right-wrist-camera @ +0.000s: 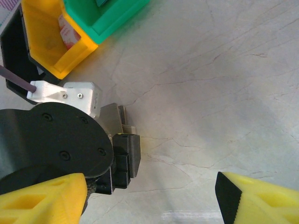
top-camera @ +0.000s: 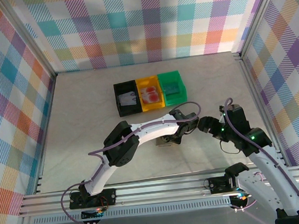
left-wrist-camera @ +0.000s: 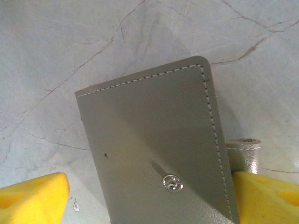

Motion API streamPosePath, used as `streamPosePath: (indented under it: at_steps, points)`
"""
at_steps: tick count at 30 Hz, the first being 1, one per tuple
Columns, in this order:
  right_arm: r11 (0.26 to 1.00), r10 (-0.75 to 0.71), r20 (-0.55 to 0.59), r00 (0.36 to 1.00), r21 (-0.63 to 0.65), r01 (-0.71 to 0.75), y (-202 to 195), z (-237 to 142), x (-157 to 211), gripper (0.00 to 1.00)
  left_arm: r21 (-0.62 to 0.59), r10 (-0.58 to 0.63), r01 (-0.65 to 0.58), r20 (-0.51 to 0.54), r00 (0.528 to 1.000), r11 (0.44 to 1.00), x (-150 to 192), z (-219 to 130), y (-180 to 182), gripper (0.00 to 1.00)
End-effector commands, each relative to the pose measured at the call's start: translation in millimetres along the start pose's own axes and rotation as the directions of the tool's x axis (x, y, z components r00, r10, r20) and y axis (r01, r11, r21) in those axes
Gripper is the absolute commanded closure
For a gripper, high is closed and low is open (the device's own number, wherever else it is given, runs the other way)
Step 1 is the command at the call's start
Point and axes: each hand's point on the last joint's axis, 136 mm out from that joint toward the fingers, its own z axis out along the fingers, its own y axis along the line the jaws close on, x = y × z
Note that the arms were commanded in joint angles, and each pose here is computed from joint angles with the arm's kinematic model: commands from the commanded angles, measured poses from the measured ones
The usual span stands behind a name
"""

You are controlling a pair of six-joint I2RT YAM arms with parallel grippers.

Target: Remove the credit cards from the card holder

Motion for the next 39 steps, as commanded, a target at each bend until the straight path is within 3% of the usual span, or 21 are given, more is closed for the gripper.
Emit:
streamPosePath:
  at_steps: [1,12,17,20,28,39]
  points:
    - [0.992,-0.032,0.031,0.999,-0.119,0.035,28,-8,-10,0.25,-0.052,0.043,-0.043,-0.007,0.999,0.998,2,0,9,0.14]
    - [0.991,-0.039,0.029,0.999,-0.129,0.043,30,-9,-9,0.25,-0.067,0.037,-0.036,0.019,0.999,0.997,0,-10,13,0.11]
    - [0.990,-0.042,0.029,0.999,-0.133,0.045,31,-9,-9,0.26,-0.086,0.045,-0.043,0.022,0.999,0.995,-1,-8,16,0.15]
    - [0.990,-0.042,0.031,0.999,-0.137,0.046,32,-10,-9,0.26,-0.091,0.046,-0.043,0.023,0.999,0.995,-1,-7,17,0.27]
    - [0.989,-0.039,0.025,0.999,-0.143,0.042,32,-10,-8,0.26,-0.052,0.016,-0.012,0.065,0.998,0.999,-10,-23,24,0.43]
    - [0.988,-0.029,0.012,1.000,-0.154,0.030,33,-9,-6,0.26,-0.003,-0.009,0.009,0.070,0.997,1.000,-15,-29,31,0.78]
